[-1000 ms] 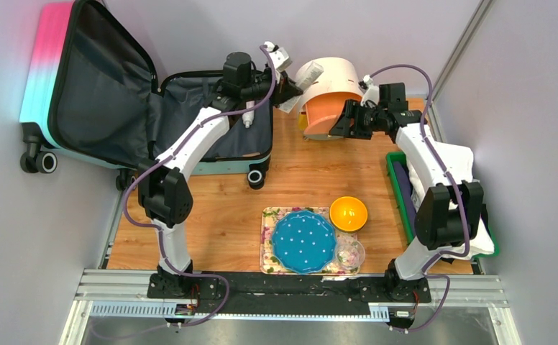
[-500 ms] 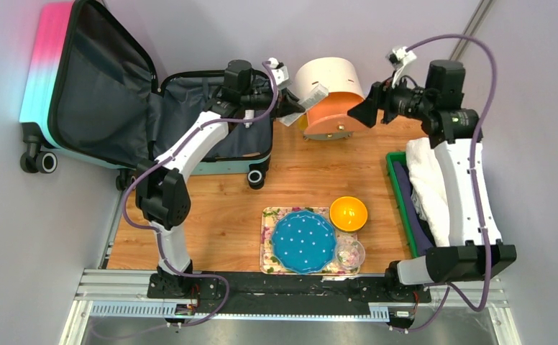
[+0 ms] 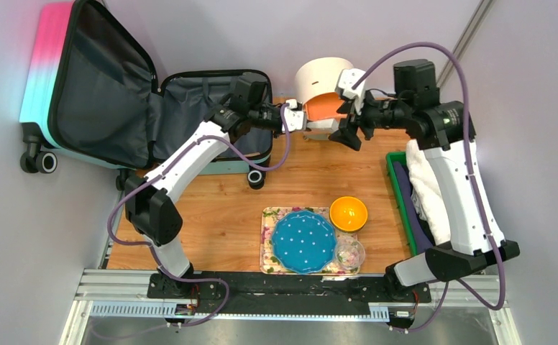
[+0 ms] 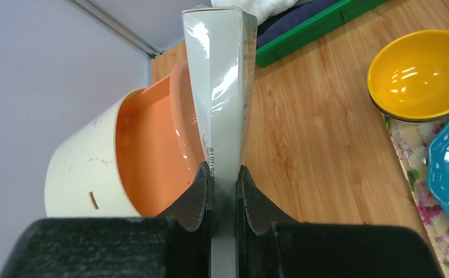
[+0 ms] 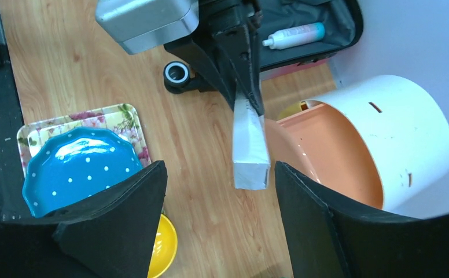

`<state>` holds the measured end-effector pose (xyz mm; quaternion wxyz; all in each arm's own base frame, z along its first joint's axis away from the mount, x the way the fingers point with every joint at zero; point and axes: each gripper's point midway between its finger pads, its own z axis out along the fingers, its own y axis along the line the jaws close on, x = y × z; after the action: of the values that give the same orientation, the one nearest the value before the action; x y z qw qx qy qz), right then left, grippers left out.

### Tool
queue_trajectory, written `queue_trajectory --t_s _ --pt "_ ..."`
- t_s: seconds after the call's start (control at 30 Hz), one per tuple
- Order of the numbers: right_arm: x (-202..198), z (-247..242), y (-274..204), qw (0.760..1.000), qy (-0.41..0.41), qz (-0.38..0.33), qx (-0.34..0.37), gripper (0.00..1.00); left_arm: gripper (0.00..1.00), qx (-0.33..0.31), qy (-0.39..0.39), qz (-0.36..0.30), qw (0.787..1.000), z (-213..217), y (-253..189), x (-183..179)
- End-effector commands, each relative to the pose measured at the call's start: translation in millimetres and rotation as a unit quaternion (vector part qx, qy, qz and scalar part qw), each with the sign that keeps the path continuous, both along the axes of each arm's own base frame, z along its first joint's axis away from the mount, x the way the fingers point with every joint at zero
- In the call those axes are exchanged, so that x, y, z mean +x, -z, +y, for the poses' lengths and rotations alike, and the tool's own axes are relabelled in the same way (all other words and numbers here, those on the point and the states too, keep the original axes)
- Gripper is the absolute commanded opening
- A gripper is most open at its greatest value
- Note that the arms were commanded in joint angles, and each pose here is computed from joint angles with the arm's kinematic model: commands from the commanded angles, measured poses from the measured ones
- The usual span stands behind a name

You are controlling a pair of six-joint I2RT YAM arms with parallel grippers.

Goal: Open, take out, and arrange the luggage

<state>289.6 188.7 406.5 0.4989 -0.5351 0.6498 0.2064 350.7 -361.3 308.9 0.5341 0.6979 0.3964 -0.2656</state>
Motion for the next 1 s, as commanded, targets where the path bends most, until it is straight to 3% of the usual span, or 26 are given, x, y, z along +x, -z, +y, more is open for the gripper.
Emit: queue_trajectory --t_s 0.0,0.3,0.77,0.97 --pt "7 0 24 0.997 0.003 -0.011 -0.071 0.74 0.0 -0.008 0.016 -0.065 0.998 6 -26 -10" --pt "32 2 36 0.993 0.029 -0.023 -0.113 0.72 0.0 -0.002 0.02 -0.076 0.997 6 -24 -22" --pt "36 8 62 0.988 0.012 -0.006 -0.151 0.62 0.0 -0.011 0.025 -0.086 0.996 3 -29 -24" --pt "38 7 67 0.986 0.013 -0.007 -0.163 0.38 0.0 -0.014 0.024 -0.085 0.996 1 -30 -23"
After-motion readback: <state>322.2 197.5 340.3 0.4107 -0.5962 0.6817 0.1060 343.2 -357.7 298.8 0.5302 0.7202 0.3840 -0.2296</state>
